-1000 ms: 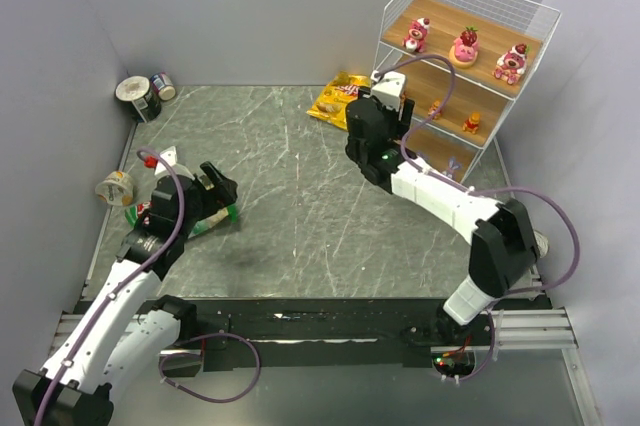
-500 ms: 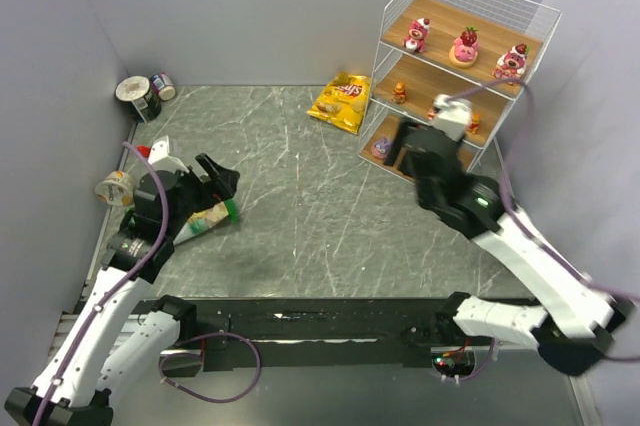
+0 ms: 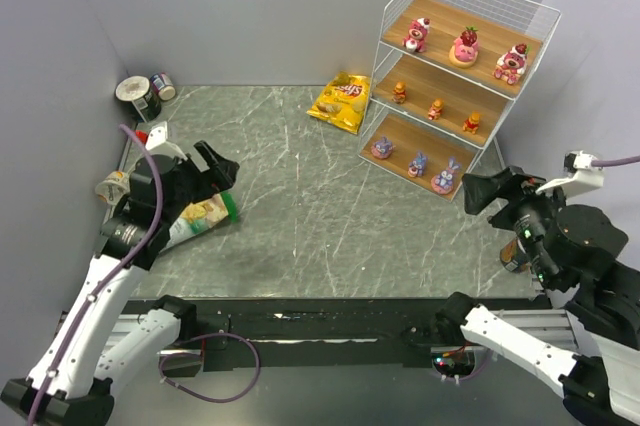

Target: Place and organize the plastic toys onto the shelf

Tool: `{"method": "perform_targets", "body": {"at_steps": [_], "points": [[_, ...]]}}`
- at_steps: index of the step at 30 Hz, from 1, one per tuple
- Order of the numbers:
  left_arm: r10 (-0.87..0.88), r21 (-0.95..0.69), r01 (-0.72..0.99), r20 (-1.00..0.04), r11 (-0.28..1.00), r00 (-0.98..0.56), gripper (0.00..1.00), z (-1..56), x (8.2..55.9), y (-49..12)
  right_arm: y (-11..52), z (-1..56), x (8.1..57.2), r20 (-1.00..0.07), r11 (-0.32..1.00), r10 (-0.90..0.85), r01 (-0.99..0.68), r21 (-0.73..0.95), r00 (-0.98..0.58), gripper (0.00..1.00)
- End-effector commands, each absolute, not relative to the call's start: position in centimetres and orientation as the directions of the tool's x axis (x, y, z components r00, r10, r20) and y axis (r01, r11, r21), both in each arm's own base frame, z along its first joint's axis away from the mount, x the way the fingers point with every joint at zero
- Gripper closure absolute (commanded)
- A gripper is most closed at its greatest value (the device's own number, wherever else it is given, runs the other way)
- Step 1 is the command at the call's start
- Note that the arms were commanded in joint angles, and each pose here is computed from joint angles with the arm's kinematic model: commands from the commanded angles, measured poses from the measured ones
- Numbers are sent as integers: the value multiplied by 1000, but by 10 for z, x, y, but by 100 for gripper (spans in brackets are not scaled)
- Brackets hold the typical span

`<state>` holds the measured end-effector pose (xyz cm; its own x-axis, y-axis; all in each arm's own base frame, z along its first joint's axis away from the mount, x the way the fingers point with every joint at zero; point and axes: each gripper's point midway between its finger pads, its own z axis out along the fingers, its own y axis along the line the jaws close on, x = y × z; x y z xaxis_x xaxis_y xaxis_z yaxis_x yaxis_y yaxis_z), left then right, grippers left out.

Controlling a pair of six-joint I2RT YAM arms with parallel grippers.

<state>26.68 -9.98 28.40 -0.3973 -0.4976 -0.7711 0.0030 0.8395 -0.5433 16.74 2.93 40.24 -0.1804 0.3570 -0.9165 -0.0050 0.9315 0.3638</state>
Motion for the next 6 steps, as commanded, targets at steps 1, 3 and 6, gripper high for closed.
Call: {"method": "perform_targets", "body": {"at_steps": [1,3,6], "points": [[-480,-531,13,-777,847,-407,4,295,266,-100,25,399,161,-927,949,304,-9,314,-219,7],[-481,-529,16,-784,848,-392,4,296,265,-98,21,398,157,-927,948,308,-8,317,-213,7],[-483,-526,14,-790,850,-377,4,297,263,-95,19,399,153,-926,943,321,-23,332,-199,5]]}}
